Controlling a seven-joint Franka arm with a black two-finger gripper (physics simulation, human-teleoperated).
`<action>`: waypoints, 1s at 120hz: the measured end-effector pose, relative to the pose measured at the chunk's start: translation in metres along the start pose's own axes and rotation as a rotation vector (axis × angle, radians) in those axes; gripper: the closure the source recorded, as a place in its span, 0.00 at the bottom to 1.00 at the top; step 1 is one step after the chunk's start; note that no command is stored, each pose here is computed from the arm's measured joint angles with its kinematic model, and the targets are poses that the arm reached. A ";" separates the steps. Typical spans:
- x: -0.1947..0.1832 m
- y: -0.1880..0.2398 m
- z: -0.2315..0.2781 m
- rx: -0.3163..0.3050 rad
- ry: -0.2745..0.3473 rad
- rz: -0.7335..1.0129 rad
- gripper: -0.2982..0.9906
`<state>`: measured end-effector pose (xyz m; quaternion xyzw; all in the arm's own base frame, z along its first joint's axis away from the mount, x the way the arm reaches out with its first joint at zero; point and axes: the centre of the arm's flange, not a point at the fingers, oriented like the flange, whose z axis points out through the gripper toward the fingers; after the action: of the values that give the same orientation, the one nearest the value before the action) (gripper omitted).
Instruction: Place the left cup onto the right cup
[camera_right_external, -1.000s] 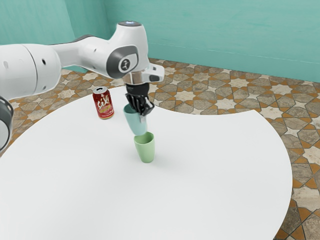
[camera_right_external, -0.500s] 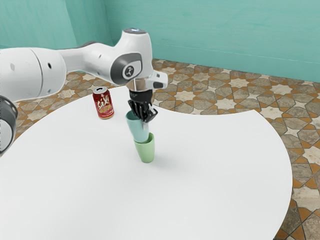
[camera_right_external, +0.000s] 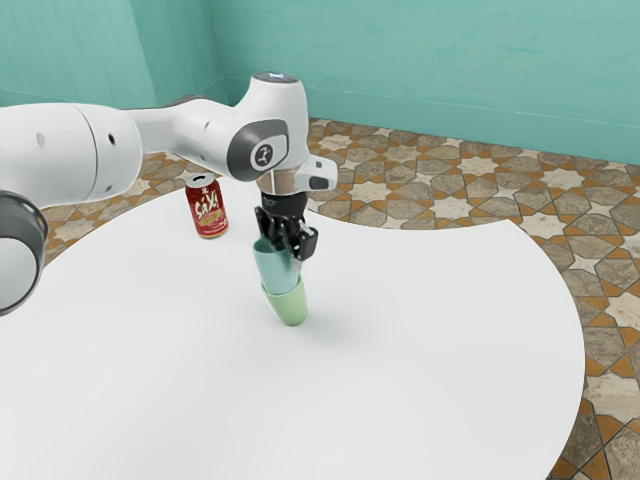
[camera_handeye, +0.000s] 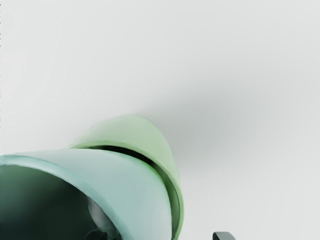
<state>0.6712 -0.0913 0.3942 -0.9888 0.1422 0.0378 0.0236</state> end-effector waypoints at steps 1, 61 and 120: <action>0.000 0.000 0.000 0.000 0.000 0.000 0.55; -0.052 -0.010 -0.096 0.060 0.093 -0.023 0.26; -0.111 -0.027 -0.154 0.033 0.021 -0.023 0.23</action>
<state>0.5832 -0.0432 0.5579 -0.9902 0.1316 0.0246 0.0388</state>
